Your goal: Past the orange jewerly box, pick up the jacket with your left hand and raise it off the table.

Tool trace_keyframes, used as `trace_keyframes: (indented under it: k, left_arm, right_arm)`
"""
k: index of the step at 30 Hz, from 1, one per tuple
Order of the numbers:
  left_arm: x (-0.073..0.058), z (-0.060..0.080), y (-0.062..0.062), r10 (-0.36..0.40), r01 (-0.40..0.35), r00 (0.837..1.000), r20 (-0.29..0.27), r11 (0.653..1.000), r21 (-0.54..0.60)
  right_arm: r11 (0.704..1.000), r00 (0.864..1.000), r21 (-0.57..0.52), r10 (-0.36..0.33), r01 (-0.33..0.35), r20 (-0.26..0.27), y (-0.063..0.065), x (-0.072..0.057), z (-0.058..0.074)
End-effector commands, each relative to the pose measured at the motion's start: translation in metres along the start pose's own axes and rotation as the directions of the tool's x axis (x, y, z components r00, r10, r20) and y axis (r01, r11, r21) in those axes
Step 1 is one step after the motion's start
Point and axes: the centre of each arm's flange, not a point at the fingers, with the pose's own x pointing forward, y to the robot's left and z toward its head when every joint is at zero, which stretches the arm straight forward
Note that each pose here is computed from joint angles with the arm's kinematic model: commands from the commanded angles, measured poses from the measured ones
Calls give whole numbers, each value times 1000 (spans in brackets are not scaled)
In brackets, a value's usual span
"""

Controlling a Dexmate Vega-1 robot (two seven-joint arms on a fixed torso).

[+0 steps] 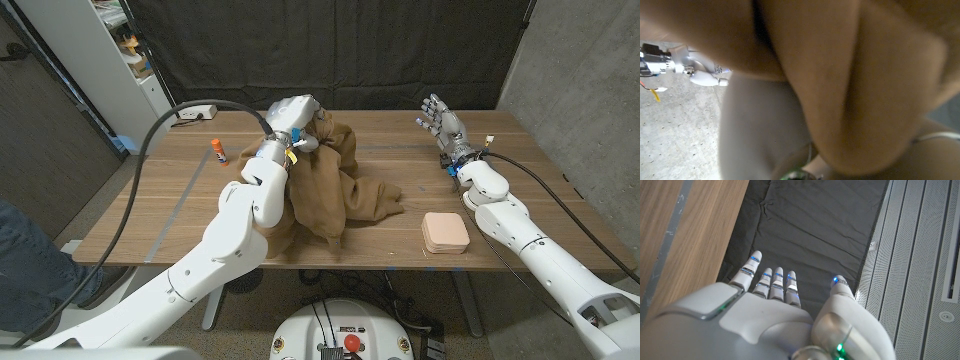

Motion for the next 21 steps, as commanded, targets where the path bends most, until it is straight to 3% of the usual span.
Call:
trace_keyframes:
  k: [1,11,21]
  left_arm:
    - [4,6,22,35,-35,999,7,999,17]
    - [7,5,31,44,-44,999,4,999,26]
    - [14,14,42,76,-77,997,20,996,39]
  right_arm:
    - [1000,1000,-1,8,-8,10,5,0,4]
    - [1000,1000,0,4,-4,10,6,-1,3]
    - [1000,1000,3,-1,1,11,2,2,2]
